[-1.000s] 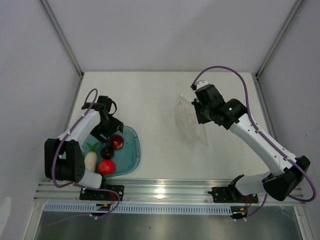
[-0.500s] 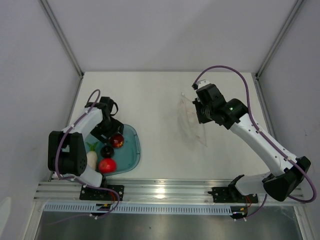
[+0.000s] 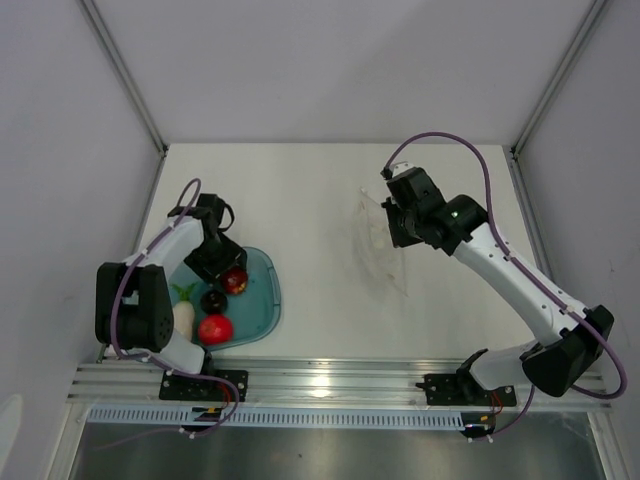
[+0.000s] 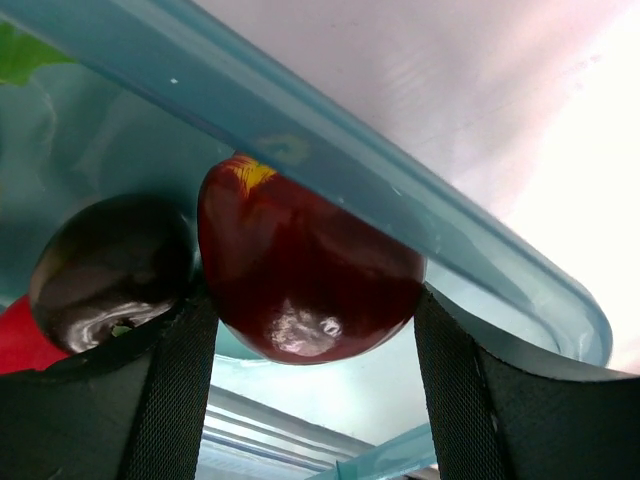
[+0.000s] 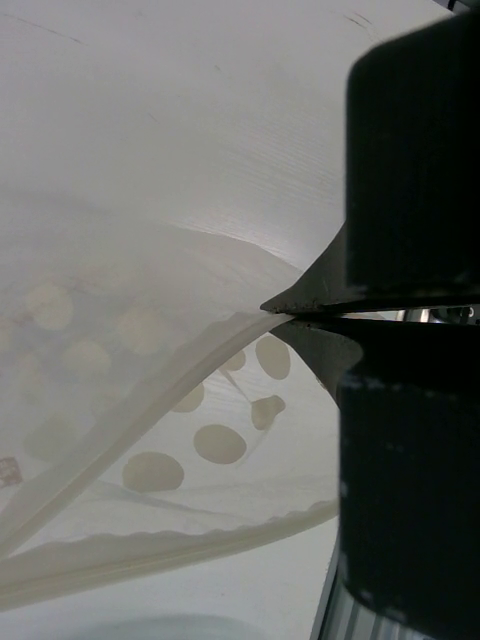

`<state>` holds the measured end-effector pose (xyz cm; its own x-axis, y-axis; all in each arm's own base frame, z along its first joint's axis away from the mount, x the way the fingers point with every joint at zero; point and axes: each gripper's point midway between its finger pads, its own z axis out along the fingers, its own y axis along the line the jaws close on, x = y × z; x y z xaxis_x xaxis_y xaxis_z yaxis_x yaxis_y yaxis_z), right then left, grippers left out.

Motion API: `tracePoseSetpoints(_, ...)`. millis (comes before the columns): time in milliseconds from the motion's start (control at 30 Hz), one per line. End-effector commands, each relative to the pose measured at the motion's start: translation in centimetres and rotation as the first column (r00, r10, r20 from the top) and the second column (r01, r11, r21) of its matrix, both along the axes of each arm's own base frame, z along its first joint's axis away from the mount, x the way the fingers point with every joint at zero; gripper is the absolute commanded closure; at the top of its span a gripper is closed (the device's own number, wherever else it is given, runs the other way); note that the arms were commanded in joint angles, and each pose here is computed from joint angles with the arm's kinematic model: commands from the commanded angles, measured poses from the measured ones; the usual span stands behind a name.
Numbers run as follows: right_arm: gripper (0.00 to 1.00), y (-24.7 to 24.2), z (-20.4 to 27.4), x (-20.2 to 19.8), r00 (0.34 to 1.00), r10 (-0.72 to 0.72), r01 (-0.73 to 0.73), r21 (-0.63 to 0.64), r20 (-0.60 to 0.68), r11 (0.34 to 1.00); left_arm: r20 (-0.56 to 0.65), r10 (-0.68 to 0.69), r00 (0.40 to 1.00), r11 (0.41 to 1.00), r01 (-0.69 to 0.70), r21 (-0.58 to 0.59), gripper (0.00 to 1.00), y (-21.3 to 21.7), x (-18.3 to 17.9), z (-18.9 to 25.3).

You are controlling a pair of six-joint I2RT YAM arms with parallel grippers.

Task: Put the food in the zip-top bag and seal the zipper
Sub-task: Pick up the fake fruit from the bin, then place the fake fruit in the zipper food storage bag.

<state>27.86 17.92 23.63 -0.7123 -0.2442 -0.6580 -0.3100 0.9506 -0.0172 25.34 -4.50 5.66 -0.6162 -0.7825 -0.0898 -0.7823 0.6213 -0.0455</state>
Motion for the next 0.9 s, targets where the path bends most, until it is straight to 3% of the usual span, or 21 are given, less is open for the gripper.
tracePoseSetpoints(0,1.00,0.8,0.8,0.5,1.000,-0.017,0.017,0.040,0.000,0.999,0.109,-0.056,0.992,0.997,0.061,-0.042,0.98,-0.4,0.7,1.4)
tracePoseSetpoints(167,1.00,2.2,-0.1,0.8,0.999,-0.012,0.016,0.064,-0.053,0.998,0.237,-0.140,0.961,0.983,0.165,-0.087,0.99,-2.2,-0.2,4.5)
tracePoseSetpoints(233,1.00,2.6,-0.3,0.9,0.998,-0.013,0.018,0.070,-0.067,0.997,0.339,-0.174,0.925,0.971,0.218,-0.096,0.99,-3.0,-0.3,7.0)
tracePoseSetpoints(400,1.00,3.8,-0.9,1.2,0.995,-0.008,0.014,0.057,-0.104,0.998,0.588,-0.300,0.751,0.889,0.444,-0.112,0.99,-6.5,-0.9,13.5)
tracePoseSetpoints(500,1.00,4.6,-1.0,1.3,0.990,-0.010,0.019,0.057,-0.143,0.998,0.729,-0.361,0.581,0.778,0.619,-0.108,0.99,-10.1,-1.3,18.1)
tracePoseSetpoints(533,1.00,5.0,-1.0,1.3,0.988,-0.009,0.019,0.064,-0.157,0.998,0.771,-0.361,0.524,0.716,0.685,-0.130,0.99,-11.9,-2.1,19.5)
tracePoseSetpoints(667,1.00,7.3,-0.9,0.9,0.975,0.027,-0.004,0.104,-0.220,0.995,0.912,-0.302,0.278,0.546,0.835,-0.074,0.99,-16.2,-2.9,25.4)
tracePoseSetpoints(800,1.00,9.7,-1.4,0.4,0.960,0.067,-0.017,0.181,-0.272,0.983,0.960,-0.243,0.138,0.388,0.921,-0.034,1.00,-19.5,-4.3,28.5)
tracePoseSetpoints(867,1.00,10.9,-1.4,-0.2,0.949,0.100,-0.029,0.230,-0.301,0.973,0.972,-0.209,0.107,0.307,0.951,-0.038,0.99,-20.9,-5.1,29.1)
